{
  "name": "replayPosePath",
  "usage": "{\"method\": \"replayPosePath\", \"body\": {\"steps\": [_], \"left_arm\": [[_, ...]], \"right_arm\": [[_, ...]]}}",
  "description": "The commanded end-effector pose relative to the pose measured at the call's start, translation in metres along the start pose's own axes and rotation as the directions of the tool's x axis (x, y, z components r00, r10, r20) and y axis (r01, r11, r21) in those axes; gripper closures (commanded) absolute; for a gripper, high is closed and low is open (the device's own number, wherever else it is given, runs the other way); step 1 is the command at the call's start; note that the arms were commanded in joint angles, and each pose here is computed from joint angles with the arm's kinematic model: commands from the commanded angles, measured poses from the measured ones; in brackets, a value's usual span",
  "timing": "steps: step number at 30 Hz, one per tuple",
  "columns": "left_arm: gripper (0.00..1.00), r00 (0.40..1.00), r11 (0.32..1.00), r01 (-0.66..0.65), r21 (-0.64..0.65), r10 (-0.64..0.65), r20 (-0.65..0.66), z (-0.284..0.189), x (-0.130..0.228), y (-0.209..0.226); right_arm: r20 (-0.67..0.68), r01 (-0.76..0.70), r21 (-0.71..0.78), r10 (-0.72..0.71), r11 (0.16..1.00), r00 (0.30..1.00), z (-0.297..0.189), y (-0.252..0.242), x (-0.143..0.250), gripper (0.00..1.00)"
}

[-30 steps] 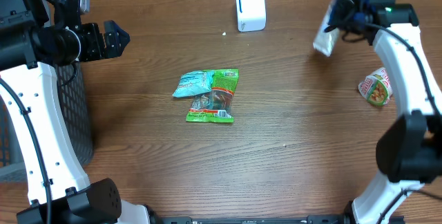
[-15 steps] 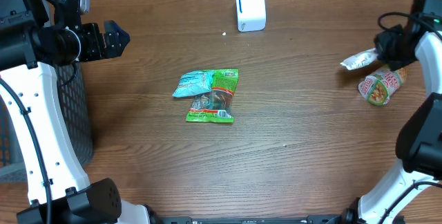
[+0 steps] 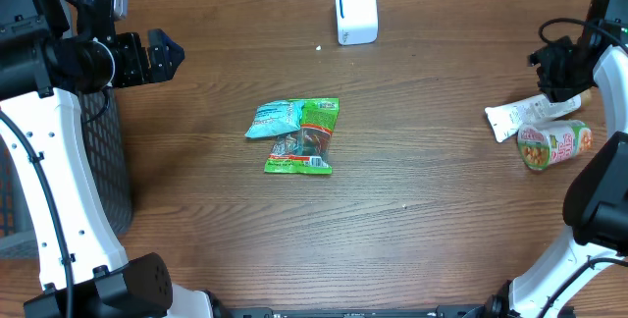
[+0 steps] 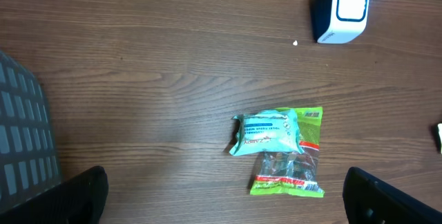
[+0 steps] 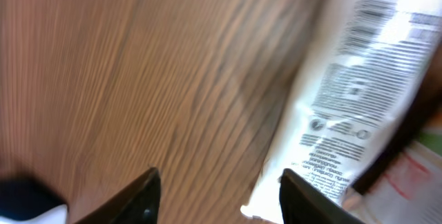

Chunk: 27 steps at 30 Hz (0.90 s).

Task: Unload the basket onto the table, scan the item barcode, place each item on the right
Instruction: 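Move the white tube to the right edge beside the cup noodle and release, then move the right gripper to the green snack bag and grasp it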

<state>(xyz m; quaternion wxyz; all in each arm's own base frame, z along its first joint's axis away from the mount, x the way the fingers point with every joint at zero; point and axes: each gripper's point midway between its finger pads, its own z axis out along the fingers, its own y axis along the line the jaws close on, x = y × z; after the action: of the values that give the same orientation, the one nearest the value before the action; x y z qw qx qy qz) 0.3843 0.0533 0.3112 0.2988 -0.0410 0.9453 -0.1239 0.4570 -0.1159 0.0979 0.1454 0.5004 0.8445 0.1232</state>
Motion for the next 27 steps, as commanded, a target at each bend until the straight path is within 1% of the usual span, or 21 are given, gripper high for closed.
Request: {"method": "replayPosePath", "body": {"steps": [1, 3, 7, 10, 13, 14, 15, 19, 22, 24, 27], "left_arm": [[0.00, 1.000, 1.000, 0.002, -0.008, -0.001, 0.015, -0.004, -0.003, 0.001], [0.00, 1.000, 1.000, 0.002, -0.008, -0.001, 0.015, -0.004, -0.003, 0.001], [0.00, 1.000, 1.000, 0.002, -0.008, -0.001, 0.015, -0.004, -0.003, 0.001], [0.00, 1.000, 1.000, 0.002, -0.008, -0.001, 0.015, -0.004, -0.003, 0.001], [0.00, 1.000, 1.000, 0.002, -0.008, -0.001, 0.015, -0.004, -0.003, 0.001], [0.00, 1.000, 1.000, 0.002, -0.008, -0.001, 0.015, -0.004, -0.003, 0.001], [0.00, 1.000, 1.000, 0.002, -0.008, -0.001, 0.015, -0.004, -0.003, 0.001], [0.00, 1.000, 1.000, 0.002, -0.008, -0.001, 0.015, -0.004, -0.003, 0.001], [0.00, 1.000, 1.000, 0.002, -0.008, -0.001, 0.015, -0.004, -0.003, 0.001], [0.00, 1.000, 1.000, 0.002, -0.008, -0.001, 0.015, -0.004, -0.003, 0.001], [0.00, 1.000, 1.000, 0.002, -0.008, -0.001, 0.015, -0.004, -0.003, 0.001]], "right_arm": [[-0.026, 0.216, -0.186, -0.224, 0.959, 0.974, -0.032, 0.045, 0.010, 0.36], [-0.053, 0.238, -0.236, -0.257, 0.942, 0.965, -0.044, 0.059, 0.021, 0.35], [-0.086, 0.364, -0.326, -0.411, 0.872, 0.908, -0.053, 0.091, 0.062, 0.32], [-0.125, 0.451, -0.361, -0.521, 0.816, 0.844, -0.049, 0.110, 0.107, 0.28], [-0.158, 0.534, -0.388, -0.626, 0.751, 0.764, -0.043, 0.128, 0.161, 0.22], [-0.167, 0.560, -0.399, -0.658, 0.726, 0.734, -0.041, 0.134, 0.180, 0.21], [-0.191, 0.574, -0.411, -0.682, 0.709, 0.706, -0.038, 0.142, 0.208, 0.21], [-0.254, 0.593, -0.427, -0.720, 0.682, 0.646, -0.017, 0.153, 0.270, 0.21], [-0.309, 0.623, -0.421, -0.750, 0.660, 0.585, 0.002, 0.147, 0.308, 0.20], [-0.344, 0.641, -0.414, -0.762, 0.647, 0.548, 0.013, 0.141, 0.329, 0.19], [-0.382, 0.661, -0.403, -0.773, 0.633, 0.507, 0.026, 0.130, 0.351, 0.19]]}}
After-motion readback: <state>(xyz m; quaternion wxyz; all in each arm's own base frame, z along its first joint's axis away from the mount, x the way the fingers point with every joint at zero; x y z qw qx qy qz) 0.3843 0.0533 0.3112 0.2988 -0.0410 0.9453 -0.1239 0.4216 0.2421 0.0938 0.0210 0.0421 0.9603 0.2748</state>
